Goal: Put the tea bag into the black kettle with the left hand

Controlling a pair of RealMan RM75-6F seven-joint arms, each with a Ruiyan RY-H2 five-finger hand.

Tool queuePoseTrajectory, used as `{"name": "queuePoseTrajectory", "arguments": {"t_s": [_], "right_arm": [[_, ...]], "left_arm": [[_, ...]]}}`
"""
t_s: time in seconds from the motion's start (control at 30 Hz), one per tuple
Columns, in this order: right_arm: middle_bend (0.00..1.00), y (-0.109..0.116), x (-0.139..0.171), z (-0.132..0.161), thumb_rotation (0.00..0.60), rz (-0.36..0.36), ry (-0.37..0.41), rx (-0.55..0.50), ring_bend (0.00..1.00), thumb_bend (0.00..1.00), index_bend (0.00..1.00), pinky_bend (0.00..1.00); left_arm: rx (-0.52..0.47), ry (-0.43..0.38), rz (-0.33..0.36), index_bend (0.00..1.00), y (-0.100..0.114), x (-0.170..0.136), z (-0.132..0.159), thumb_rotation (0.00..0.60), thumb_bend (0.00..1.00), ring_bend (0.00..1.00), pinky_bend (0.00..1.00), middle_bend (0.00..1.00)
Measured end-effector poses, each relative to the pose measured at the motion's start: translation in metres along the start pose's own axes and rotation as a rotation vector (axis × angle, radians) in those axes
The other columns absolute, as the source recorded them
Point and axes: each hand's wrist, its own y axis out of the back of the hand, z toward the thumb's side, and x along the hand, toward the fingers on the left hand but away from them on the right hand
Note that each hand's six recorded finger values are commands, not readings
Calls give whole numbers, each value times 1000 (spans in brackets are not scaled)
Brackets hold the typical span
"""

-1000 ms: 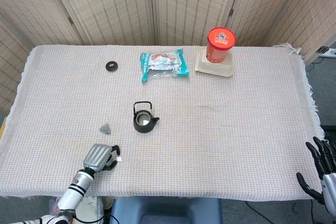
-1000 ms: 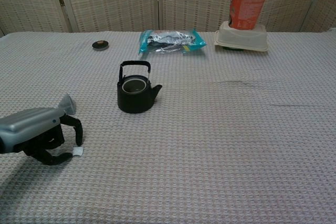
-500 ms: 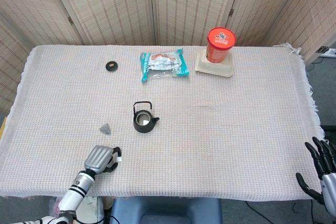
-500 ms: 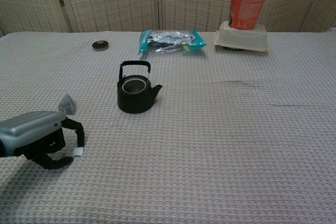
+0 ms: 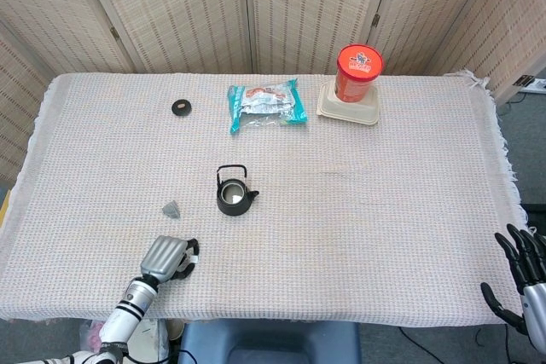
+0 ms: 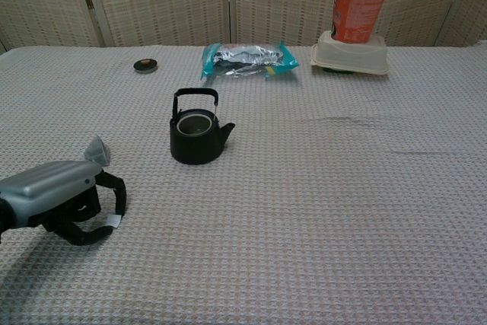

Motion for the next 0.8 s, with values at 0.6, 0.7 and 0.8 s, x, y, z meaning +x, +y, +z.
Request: {"name": "queuePoseTrajectory", "arguments": {"t_s": [0.6,0.7,0.8], "right_arm": [[0,0,0,-1,600,4,-4,3,0,269,0,0],[0,-1,0,-1,600,4,-5,4,0,268,0,0],[0,-1,0,-1,600,5,-5,5,0,269,0,0]], "left_arm": [[-27,-15,18,570,-1,5,3,600,425,1000,1000,1000],[-35,-16,24,581,0,5,2,600,426,1000,1000,1000],[-36,-14,30,587,2,6,0,600,427,1000,1000,1000]]}}
